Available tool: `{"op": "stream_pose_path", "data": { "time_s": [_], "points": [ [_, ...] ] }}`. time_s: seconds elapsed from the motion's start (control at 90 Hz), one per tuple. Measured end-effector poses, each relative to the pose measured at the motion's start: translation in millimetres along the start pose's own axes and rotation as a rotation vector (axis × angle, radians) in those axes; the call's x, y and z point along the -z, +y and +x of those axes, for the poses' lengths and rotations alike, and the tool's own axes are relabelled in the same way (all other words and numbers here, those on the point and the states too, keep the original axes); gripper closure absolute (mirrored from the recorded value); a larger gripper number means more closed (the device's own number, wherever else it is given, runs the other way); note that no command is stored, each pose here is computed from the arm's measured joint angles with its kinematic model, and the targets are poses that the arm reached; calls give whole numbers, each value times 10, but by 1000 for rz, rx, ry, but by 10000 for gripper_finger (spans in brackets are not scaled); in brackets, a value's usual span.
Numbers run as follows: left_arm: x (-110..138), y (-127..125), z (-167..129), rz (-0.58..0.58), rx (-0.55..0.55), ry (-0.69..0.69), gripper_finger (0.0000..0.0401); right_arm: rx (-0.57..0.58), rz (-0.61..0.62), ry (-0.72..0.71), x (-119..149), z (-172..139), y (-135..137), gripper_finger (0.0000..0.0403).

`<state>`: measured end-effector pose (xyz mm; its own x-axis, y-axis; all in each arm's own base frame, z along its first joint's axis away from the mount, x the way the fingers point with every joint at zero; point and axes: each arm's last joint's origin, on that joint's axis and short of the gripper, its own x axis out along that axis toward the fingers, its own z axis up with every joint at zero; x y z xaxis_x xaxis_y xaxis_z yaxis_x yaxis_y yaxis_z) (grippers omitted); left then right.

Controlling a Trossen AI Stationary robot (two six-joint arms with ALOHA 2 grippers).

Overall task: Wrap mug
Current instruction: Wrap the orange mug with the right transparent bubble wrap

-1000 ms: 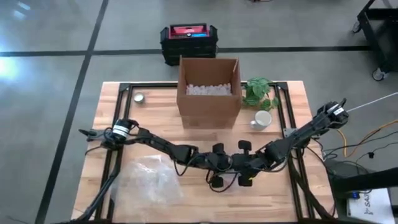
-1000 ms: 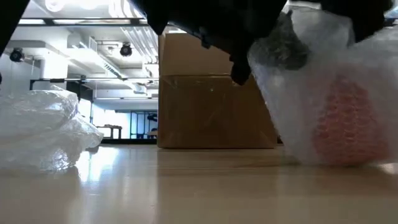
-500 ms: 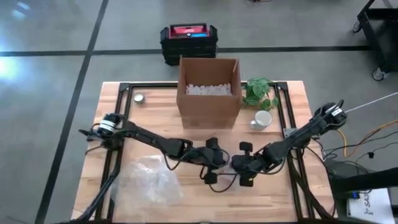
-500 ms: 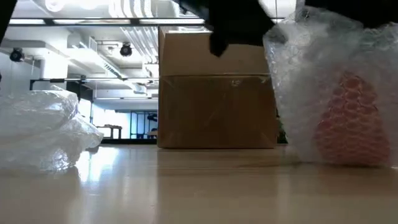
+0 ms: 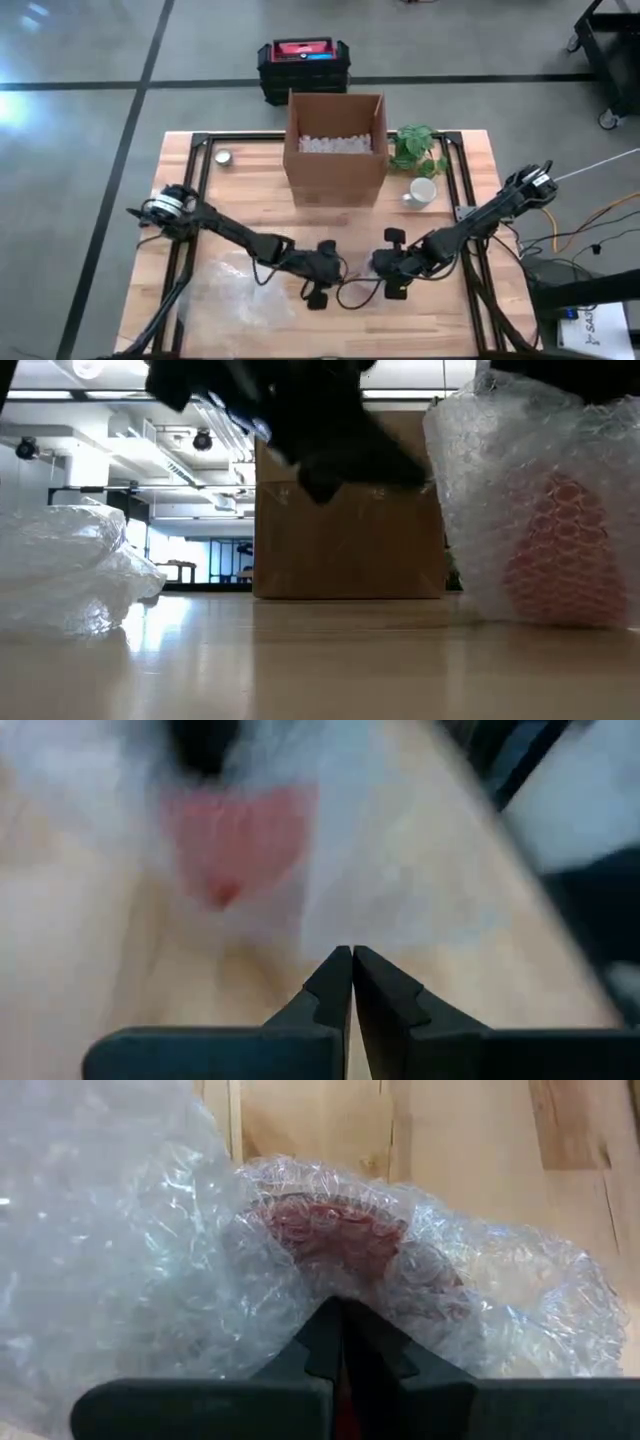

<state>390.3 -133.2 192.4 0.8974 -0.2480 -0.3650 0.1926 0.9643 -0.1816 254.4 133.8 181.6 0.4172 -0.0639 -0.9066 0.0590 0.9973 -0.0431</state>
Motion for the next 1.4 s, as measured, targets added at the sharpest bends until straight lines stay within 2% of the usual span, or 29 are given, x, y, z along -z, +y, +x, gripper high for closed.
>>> {"op": "stream_pose_path", "data": {
  "time_s": [0.089, 0.2, 0.333, 0.456, 0.578, 0.7, 0.989, 1.078, 1.2, 1.4],
  "points": [
    [-101, 29, 11, 16, 3, -83, 401, -1, 11, -1, -1, 1, 1, 403],
    [-160, 65, 92, 62, -13, -64, 401, -1, 11, -2, -1, -1, 1, 403],
    [-346, 66, 202, 120, -24, -66, 401, -3, 3, -5, -12, -9, 4, 403],
    [-343, 107, 389, 140, -36, -44, 401, -5, 1, -9, -26, -19, 9, 403],
    [-336, 136, 554, 135, -44, -27, 401, -7, -3, -12, -41, -31, 12, 403],
    [-291, 180, 682, 82, -51, -9, 401, -3, -13, 3, -82, -102, 16, 403],
    [-302, 292, 711, 20, -103, -14, 401, -8, -33, 52, -255, -555, 31, 403],
    [-305, 297, 708, 12, -107, -14, 401, -45, -32, -2, -286, -614, 91, 403],
    [-302, 299, 705, 10, -111, -9, 401, -65, -37, -27, -246, -600, 165, 403],
    [-289, 305, 700, 22, -115, 6, 401, 21, 13, 39, -42, -318, 124, 403]
  ]
}}
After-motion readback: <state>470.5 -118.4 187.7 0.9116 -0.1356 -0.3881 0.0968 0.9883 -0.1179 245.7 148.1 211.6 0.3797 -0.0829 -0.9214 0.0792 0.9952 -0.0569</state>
